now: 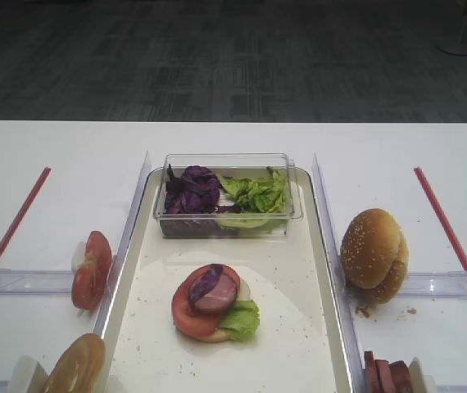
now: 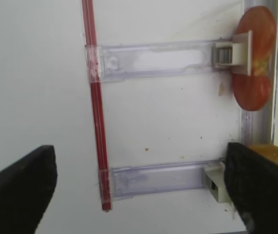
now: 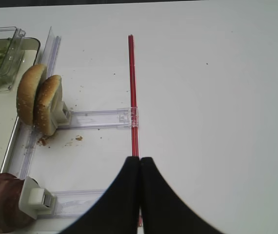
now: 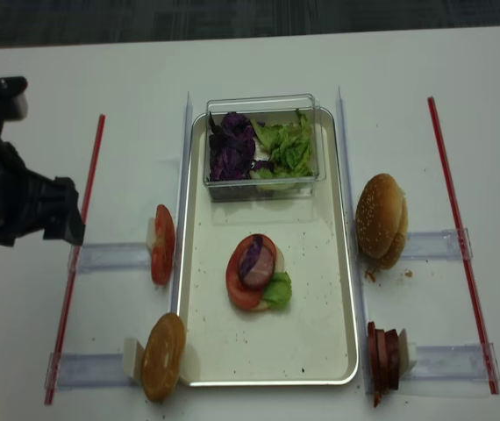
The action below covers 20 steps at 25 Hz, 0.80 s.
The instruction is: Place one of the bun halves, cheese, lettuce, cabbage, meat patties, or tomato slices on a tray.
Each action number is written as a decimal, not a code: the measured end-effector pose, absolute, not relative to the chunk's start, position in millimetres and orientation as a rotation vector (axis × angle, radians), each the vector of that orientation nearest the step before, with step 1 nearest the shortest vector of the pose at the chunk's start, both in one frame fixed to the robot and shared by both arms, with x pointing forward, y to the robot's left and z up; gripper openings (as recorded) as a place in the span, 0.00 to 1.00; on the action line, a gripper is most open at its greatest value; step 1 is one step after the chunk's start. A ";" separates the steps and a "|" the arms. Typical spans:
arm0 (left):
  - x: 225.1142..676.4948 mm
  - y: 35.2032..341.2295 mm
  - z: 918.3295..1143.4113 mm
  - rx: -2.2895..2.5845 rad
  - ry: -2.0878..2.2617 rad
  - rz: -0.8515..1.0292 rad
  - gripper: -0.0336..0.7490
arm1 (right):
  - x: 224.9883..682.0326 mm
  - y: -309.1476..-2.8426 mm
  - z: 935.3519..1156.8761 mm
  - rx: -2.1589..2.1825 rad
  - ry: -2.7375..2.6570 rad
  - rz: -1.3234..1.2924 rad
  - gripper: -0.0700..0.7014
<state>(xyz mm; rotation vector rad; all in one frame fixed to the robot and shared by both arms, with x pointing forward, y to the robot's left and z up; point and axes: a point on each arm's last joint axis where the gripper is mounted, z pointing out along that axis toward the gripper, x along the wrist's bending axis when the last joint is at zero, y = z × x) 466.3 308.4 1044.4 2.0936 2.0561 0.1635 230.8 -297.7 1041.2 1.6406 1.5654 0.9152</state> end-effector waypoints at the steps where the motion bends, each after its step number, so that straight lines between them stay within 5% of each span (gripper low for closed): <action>1: 458.4 308.0 1048.0 2.081 2.043 0.190 0.86 | 230.8 -297.7 1041.2 1.641 1.565 0.915 0.56; 8: 390.5 304.0 1067.6 1.949 1.905 0.447 0.86 | 230.8 -297.7 1041.2 1.641 1.565 0.915 0.56; 20: 298.6 298.4 1044.8 1.771 1.748 0.688 0.86 | 230.8 -297.7 1041.2 1.641 1.565 0.915 0.56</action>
